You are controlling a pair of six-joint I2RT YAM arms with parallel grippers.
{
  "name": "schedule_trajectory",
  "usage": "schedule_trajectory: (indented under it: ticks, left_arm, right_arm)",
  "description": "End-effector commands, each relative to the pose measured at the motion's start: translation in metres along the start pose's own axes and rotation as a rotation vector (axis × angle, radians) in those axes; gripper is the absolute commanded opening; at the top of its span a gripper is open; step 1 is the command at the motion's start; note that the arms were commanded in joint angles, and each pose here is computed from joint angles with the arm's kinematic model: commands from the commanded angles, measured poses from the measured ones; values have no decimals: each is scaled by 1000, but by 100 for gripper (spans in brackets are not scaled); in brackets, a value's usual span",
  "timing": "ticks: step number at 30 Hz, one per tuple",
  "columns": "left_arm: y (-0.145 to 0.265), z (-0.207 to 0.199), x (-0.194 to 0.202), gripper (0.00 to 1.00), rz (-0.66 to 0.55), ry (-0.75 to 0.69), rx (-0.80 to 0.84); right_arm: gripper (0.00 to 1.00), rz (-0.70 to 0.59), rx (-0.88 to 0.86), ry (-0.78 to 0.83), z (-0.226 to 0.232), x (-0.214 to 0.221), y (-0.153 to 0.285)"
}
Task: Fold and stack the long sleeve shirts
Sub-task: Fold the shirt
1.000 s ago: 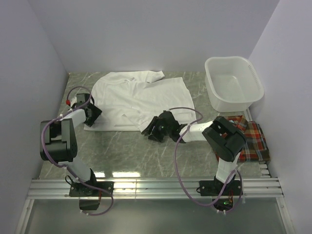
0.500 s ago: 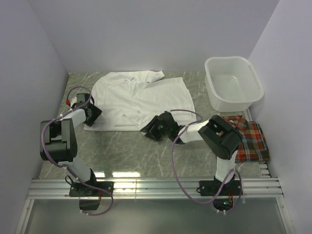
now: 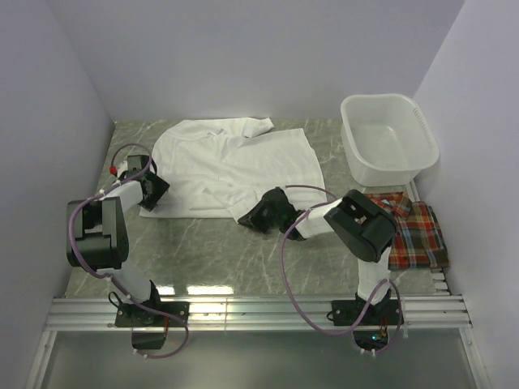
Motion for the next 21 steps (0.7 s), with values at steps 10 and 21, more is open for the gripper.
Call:
schedule_trajectory:
  ticks: [10,21]
  left_arm:
    - [3,-6,-5,64,-8,2,7]
    - [2,-7,-5,64,-6,2,7]
  right_arm:
    - [0,-52,60,77,-9,-1,3]
    - [0,-107,45,231,15,-18,18]
Point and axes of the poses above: each gripper's point midway between its finger pads, its own y axis back along the fingers, its own z axis along the line the jaws close on, x = y × z, the point moved 8 cm from there along y, back along the fingers, and after that the axes turned 14 degrees about y, right-handed, at the moved point
